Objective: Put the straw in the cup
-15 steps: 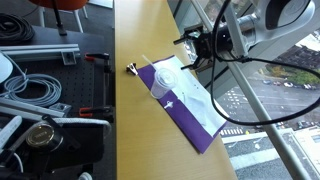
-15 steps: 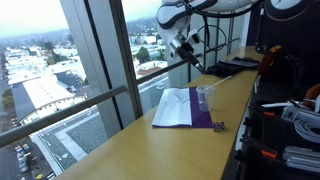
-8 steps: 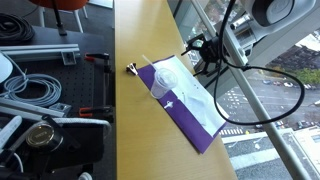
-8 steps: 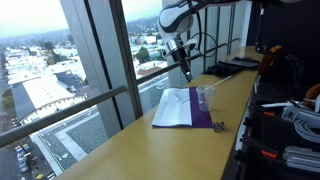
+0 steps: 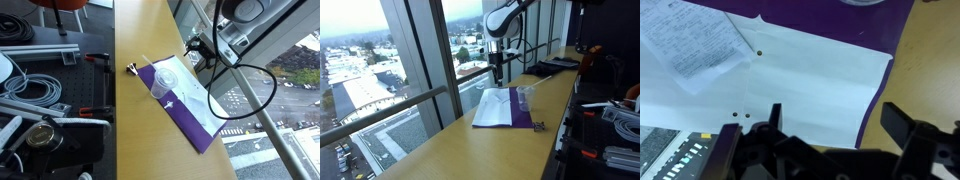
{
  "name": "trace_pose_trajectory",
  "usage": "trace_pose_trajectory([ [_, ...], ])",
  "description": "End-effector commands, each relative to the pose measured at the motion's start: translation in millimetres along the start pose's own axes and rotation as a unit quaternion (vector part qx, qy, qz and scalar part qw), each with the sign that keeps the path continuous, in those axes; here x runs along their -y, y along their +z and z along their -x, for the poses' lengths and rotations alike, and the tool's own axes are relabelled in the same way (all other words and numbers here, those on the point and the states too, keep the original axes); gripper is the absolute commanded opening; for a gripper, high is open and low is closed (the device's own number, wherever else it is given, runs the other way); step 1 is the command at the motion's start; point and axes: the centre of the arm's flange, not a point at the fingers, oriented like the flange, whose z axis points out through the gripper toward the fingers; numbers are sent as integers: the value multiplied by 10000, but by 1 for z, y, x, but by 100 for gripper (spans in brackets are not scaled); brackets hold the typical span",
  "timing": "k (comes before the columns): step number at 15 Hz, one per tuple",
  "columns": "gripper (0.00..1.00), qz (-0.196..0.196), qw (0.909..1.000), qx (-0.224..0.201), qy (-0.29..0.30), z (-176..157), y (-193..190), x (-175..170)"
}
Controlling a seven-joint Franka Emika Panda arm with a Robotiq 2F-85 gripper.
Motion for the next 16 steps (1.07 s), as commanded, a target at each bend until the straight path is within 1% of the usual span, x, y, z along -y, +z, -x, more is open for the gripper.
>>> trace_pose_trajectory([
  [1,100,10,10000,-20,-3,3,1,6],
  [3,100,11,10000,-24,-2,8,0,14],
  [7,100,1,10000,-17,6,11,-1,16],
  [9,100,-20,9998,-68,-161,9,0,23],
  [12,100,9,9991,-47,-411,2,-2,43],
  [16,100,-14,9961,96,-875,-1,-2,85],
])
